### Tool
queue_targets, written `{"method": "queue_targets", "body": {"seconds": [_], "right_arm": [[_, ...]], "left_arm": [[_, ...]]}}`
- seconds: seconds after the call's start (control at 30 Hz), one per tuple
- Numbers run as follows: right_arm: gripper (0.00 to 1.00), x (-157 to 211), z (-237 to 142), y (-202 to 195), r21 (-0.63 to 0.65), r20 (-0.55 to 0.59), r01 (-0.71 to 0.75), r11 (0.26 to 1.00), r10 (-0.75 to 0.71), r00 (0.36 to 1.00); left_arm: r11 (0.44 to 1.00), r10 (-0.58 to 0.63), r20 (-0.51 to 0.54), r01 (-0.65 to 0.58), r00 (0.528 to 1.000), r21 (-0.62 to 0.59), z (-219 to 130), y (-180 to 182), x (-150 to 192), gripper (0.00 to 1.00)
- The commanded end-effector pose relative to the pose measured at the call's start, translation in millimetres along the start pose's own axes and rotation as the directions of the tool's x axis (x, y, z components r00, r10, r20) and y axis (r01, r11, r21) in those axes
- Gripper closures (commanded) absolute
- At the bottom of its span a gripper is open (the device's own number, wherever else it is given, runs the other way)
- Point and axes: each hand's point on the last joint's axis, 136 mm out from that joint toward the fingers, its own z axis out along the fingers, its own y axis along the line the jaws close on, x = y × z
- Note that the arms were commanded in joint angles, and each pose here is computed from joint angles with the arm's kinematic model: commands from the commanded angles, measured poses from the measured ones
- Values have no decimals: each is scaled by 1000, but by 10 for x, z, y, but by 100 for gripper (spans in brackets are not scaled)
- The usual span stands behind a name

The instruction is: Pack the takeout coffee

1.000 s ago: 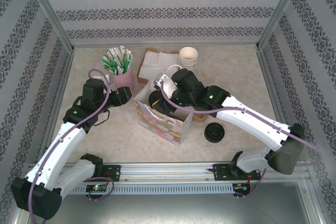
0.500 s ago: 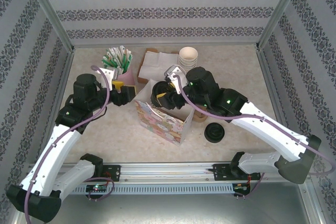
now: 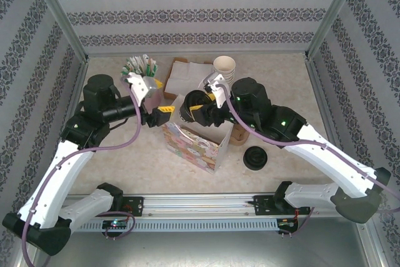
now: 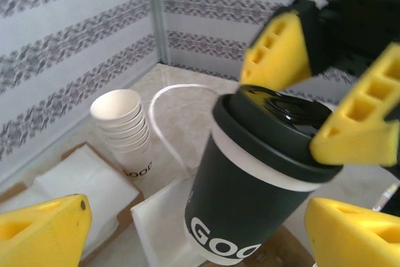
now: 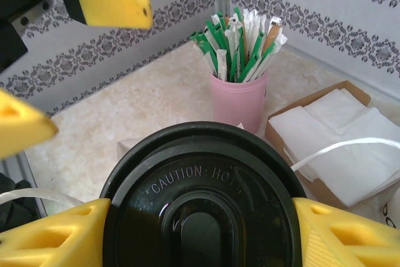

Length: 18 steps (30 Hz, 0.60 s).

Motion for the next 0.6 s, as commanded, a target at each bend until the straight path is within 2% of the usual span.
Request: {"method": "queue_targets", "body": {"seconds": [0.0,0.23,0.37,0.57], "right_arm": [[49,-253,-162,-12,12,84,-13,1000,12,996],[49,-385,-286,46,-14,128,-17,1000,19,992],[49,-443,-345,72,-25,152,-21,999,24,988],[49,-522,-397,131,-49,179,-17,999,25,984]], "left_arm": [[973,201,-26,-196,979,117,64,-232,59,9],[946,284,-35,-275,958,170,221,-275,52,0],[933,312,-48,-297,949,201,292,-310,93,0],[937,323,-20,-316,946,151,360,-231,-41,0]]}}
